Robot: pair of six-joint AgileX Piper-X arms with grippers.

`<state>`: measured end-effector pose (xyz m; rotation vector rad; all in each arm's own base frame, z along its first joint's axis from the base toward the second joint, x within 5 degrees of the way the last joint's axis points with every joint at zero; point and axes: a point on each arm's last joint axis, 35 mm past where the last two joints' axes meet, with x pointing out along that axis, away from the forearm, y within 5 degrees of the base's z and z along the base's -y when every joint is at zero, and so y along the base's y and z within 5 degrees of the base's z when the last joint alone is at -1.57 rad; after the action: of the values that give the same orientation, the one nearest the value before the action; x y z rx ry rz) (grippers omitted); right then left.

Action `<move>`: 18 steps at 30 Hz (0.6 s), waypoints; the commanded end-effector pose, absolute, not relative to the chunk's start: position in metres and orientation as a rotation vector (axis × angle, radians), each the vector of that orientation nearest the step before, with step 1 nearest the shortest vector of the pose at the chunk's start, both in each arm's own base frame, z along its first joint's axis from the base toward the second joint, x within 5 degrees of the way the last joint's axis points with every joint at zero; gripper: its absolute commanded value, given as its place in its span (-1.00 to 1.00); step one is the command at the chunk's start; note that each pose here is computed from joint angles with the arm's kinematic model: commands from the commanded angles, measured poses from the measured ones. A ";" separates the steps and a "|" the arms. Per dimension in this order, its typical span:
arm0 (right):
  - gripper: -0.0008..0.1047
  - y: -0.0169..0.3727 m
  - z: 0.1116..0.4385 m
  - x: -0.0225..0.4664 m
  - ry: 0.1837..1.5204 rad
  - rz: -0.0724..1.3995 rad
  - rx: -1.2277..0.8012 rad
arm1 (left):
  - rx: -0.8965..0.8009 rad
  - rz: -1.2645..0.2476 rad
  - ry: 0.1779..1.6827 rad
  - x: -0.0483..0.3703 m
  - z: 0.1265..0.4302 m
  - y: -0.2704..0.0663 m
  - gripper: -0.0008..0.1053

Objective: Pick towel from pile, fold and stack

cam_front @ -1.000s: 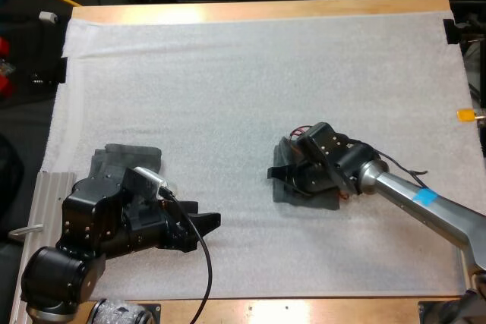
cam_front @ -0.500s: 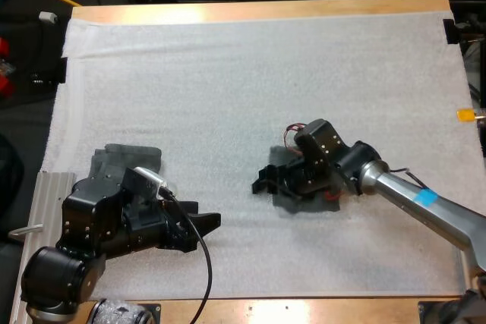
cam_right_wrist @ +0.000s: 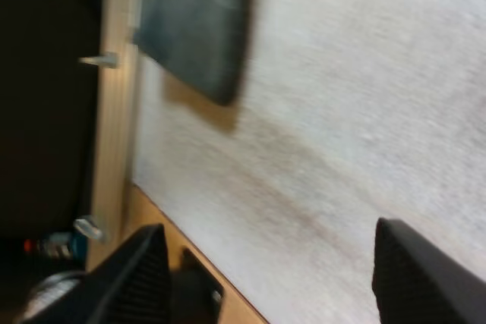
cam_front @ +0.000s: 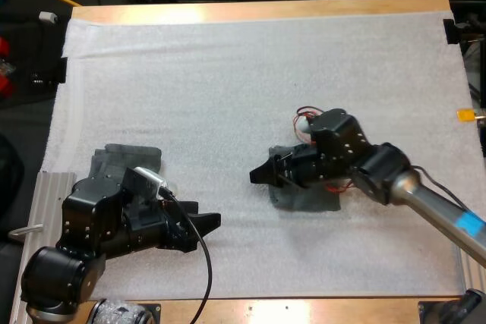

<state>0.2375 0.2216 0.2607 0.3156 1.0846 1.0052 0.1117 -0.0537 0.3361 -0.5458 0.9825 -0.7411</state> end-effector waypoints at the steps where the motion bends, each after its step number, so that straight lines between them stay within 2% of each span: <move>1: 0.08 0.218 0.277 0.233 1.019 1.015 0.300 | -0.547 -0.751 0.978 0.112 0.337 -0.054 0.13; 7: 0.08 0.195 0.316 0.213 0.894 0.896 0.266 | -0.547 -0.750 0.978 0.112 0.337 -0.054 0.13; 14: 0.08 0.164 0.340 0.181 0.873 0.807 0.171 | -0.530 -0.759 0.969 0.112 0.337 -0.054 0.15; 18: 0.13 0.141 0.354 0.157 0.855 0.777 0.096 | -0.530 -0.759 0.969 0.112 0.337 -0.054 0.27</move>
<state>0.1610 0.1447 0.3497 0.1214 0.8657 0.7802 0.1117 -0.0537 0.3361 -0.5340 0.9768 -0.7473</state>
